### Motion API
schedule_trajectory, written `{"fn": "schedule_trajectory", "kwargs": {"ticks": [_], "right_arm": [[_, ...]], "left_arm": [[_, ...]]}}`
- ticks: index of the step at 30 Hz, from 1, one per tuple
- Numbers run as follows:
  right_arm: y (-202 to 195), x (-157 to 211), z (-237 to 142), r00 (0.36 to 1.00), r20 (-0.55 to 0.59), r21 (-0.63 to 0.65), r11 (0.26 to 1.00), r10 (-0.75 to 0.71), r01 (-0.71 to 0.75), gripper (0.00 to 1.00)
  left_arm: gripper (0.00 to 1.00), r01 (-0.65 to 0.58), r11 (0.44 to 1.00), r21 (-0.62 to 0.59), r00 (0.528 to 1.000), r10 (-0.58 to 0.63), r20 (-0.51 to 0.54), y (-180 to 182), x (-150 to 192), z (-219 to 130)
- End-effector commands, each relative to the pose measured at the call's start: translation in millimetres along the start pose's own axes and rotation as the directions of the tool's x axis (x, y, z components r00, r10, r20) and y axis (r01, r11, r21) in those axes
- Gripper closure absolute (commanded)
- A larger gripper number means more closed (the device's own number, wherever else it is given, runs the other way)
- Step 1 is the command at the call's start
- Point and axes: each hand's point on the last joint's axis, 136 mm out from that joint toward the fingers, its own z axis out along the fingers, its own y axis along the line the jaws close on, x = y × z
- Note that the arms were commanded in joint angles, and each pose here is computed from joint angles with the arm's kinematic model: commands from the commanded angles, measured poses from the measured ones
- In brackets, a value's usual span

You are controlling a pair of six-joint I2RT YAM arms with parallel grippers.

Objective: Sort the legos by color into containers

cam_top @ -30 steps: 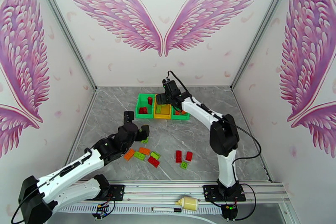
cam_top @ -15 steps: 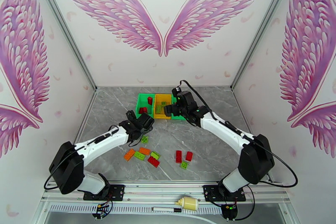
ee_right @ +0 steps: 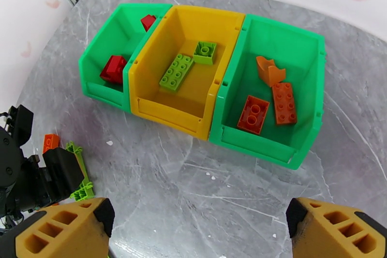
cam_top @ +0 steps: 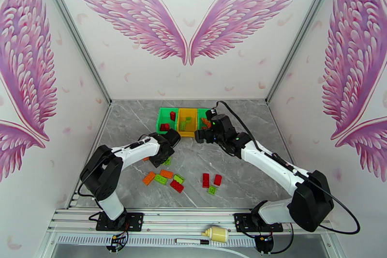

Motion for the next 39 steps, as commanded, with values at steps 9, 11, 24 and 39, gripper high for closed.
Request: {"fn": "schedule_trajectory", "kwargs": {"ticks": [9,11,24,39], "right_arm": [[12.2,2.6,-7.6,0.999,-0.005,-0.065,0.997,0.052,-0.052,0.0],[12.5,3.1,-7.8,0.998,-0.007,-0.069,0.996,0.057,-0.057,0.0],[33.8,10.4,-19.6,1.0,0.026,-0.219,0.976,0.017,-0.011,0.0],[40.5,9.9,-35.5,0.996,0.085,-0.275,0.961,-0.011,0.034,0.0]], "left_arm": [[0.62,0.005,0.999,-0.034,0.997,-0.007,-0.072,-8.4,4.5,16.5],[0.67,0.003,1.0,-0.031,0.998,-0.005,-0.063,-9.0,2.3,13.6],[0.71,-0.15,0.988,0.033,0.987,0.147,0.069,-25.0,-28.0,-31.3],[0.8,-0.527,0.794,0.302,0.849,0.479,0.223,-154.0,-38.2,-95.3]]}}
